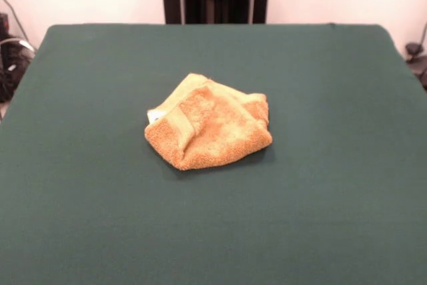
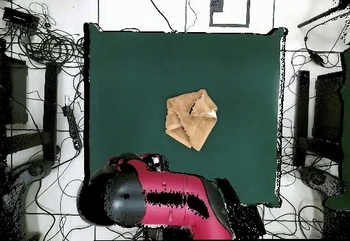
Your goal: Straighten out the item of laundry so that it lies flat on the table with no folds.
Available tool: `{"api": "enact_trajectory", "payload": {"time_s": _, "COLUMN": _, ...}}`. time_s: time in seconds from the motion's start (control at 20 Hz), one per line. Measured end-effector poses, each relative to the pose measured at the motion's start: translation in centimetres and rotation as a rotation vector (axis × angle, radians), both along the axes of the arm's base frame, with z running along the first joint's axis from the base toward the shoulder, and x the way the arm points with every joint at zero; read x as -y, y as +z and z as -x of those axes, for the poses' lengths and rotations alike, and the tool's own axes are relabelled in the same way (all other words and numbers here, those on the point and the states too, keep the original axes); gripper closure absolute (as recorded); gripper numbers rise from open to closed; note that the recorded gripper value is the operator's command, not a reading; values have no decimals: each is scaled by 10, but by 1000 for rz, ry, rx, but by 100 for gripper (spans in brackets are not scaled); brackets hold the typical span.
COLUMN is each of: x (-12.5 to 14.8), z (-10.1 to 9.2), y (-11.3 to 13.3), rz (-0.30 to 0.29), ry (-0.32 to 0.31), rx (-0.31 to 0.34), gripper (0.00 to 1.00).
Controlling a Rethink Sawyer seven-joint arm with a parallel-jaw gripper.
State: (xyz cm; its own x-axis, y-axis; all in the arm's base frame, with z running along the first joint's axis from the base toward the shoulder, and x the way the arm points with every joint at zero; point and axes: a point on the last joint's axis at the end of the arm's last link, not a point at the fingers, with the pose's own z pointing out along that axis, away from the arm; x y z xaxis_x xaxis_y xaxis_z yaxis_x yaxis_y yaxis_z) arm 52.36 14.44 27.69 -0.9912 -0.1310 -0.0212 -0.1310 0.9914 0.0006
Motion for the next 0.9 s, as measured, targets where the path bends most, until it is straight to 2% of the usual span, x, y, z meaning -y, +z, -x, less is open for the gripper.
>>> {"api": "enact_trajectory", "payload": {"time_s": 0.25, "x": -31, "z": -29, "y": -19, "rz": 8, "ry": 35, "rx": 0, "gripper": 0}}
{"api": "enact_trajectory", "payload": {"time_s": 0.5, "x": -58, "z": -43, "y": -54, "rz": 2, "ry": 17, "rx": -45, "gripper": 0}}
{"api": "enact_trajectory", "payload": {"time_s": 0.7, "x": -57, "z": -43, "y": -78, "rz": -2, "ry": -4, "rx": -90, "gripper": 0}}
{"api": "enact_trajectory", "payload": {"time_s": 0.9, "x": -43, "z": -48, "y": -72, "rz": -43, "ry": -75, "rx": -99, "gripper": 0}}
